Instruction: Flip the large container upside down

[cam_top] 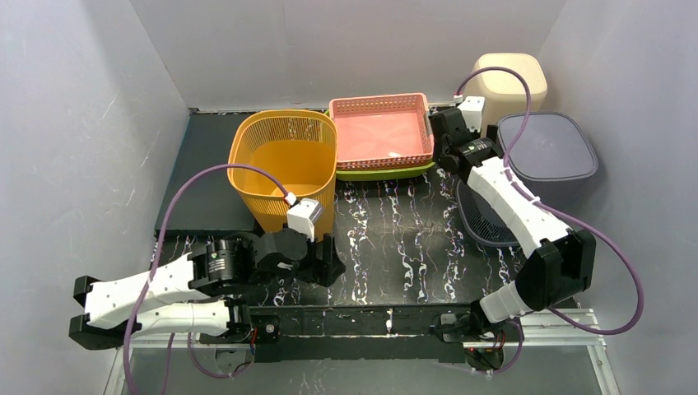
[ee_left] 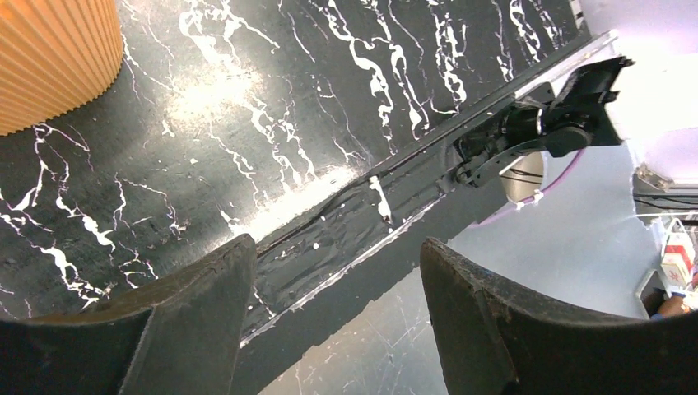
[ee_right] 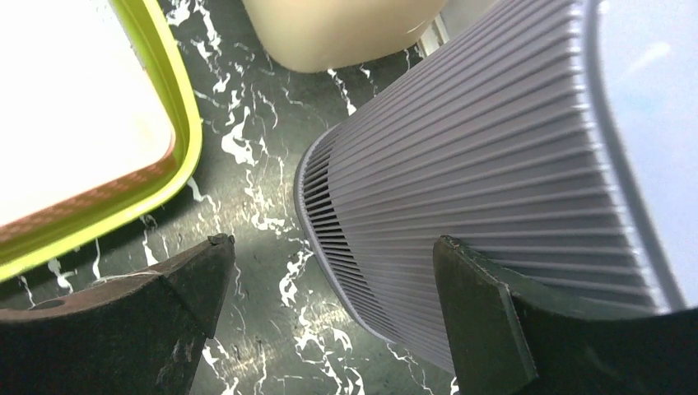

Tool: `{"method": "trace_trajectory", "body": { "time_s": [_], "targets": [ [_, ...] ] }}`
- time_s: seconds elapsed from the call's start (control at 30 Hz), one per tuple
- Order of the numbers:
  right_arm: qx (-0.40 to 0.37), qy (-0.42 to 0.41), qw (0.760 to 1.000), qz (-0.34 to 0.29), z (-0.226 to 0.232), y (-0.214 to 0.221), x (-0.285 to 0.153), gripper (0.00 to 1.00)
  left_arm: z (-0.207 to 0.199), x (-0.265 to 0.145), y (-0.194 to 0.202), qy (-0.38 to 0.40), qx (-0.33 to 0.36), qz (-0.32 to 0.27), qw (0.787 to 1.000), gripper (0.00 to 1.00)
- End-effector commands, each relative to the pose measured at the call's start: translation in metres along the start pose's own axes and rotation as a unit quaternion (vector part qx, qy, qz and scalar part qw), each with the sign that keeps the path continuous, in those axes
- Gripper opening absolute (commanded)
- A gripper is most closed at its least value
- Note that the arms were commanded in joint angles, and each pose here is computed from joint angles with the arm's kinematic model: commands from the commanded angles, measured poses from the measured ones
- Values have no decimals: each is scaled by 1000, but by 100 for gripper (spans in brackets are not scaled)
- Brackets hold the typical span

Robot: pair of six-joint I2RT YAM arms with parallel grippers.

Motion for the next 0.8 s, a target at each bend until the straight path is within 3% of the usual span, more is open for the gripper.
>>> {"method": "trace_trajectory", "body": {
  "time_s": [0.0, 0.17, 0.3, 0.47, 0.6, 0.77],
  "targets": [
    [55, 40, 997, -47, -11, -28, 3, 99, 4, -27, -13, 11, 12, -19, 1000, 71],
    [59, 14, 998, -28, -2, -28, 5, 99, 7, -41, -21, 12, 13, -27, 999, 71],
    [67, -153, 986, 7, 24, -32, -19, 99, 9, -51, -30, 7, 13, -41, 999, 71],
    [84, -371, 923, 60, 49, -22, -70, 99, 12, -78, -59, -10, 17, -86, 996, 71],
    [99, -464, 874, 100, 56, -12, -99, 98, 16, -101, -84, -23, 31, -129, 991, 71],
    [92, -555, 817, 123, 70, -3, -140, 97, 43, -114, -107, -173, 63, -139, 973, 72]
  ]
}}
Point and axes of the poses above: each gripper's point midway between its finger pads, its own x axis out along the fingers, its own z axis along the line the jaws close on, y = z × x, the point moved 6 cm from there along -x, back along the fingers, and after that the axes turned 9 degrees about x, right-handed, at the moved point
